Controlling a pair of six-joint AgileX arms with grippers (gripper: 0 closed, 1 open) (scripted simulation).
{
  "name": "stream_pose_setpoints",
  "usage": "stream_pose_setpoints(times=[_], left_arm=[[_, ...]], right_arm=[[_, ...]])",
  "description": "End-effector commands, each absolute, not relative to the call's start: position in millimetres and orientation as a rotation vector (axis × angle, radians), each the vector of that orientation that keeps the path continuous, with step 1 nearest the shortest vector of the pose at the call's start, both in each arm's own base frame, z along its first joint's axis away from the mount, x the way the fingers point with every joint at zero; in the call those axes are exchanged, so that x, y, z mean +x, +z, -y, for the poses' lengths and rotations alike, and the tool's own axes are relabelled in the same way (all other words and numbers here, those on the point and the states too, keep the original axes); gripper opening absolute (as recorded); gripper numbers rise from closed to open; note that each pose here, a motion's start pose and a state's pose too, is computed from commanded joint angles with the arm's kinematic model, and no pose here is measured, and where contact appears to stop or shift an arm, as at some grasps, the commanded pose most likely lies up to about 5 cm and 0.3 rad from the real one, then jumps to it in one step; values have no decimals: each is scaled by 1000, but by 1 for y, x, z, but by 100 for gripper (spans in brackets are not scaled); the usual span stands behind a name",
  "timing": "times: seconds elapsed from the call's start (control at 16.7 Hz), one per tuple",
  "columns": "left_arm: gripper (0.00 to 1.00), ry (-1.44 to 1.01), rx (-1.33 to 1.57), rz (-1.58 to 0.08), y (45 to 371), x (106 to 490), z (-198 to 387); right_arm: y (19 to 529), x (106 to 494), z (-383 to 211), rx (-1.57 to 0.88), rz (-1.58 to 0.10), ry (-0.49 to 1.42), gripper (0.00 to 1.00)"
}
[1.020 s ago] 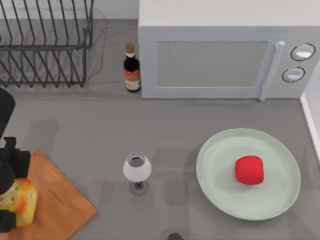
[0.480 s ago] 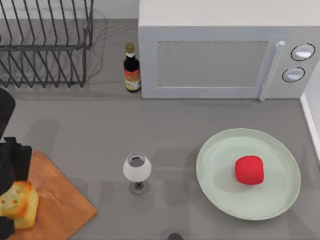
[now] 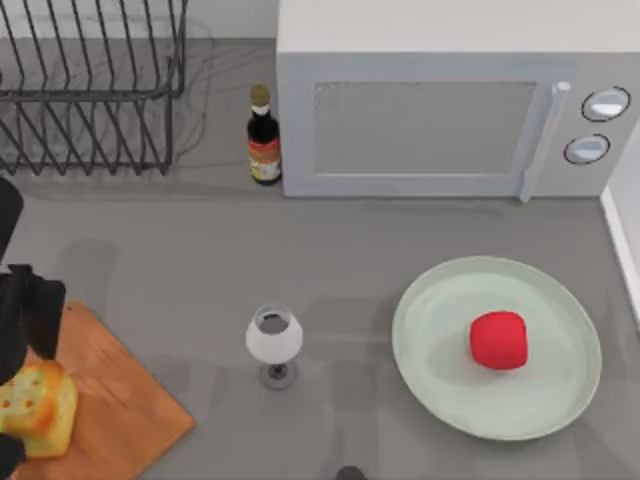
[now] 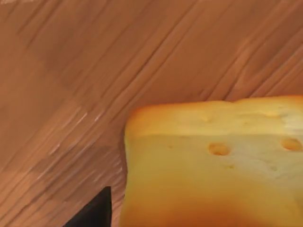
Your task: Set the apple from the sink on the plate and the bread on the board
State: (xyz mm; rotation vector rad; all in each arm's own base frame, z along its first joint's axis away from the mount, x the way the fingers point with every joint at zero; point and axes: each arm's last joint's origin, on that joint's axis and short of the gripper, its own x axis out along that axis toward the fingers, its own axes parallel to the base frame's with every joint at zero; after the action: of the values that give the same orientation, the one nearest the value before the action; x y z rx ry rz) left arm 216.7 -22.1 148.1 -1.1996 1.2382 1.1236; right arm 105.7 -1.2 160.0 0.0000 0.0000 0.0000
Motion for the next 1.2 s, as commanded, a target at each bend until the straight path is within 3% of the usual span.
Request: stream_pose_setpoints(times=[0.48, 0.84, 1.2], left_arm=[[100, 479, -929, -976, 171, 170, 12], [100, 85, -435, -535, 166, 126, 5], [100, -4, -62, -86, 160, 108, 2]], right_arm=[[160, 106, 1, 0, 0, 0, 100], [160, 106, 1, 0, 0, 0, 100], [160, 106, 1, 0, 0, 0, 100]])
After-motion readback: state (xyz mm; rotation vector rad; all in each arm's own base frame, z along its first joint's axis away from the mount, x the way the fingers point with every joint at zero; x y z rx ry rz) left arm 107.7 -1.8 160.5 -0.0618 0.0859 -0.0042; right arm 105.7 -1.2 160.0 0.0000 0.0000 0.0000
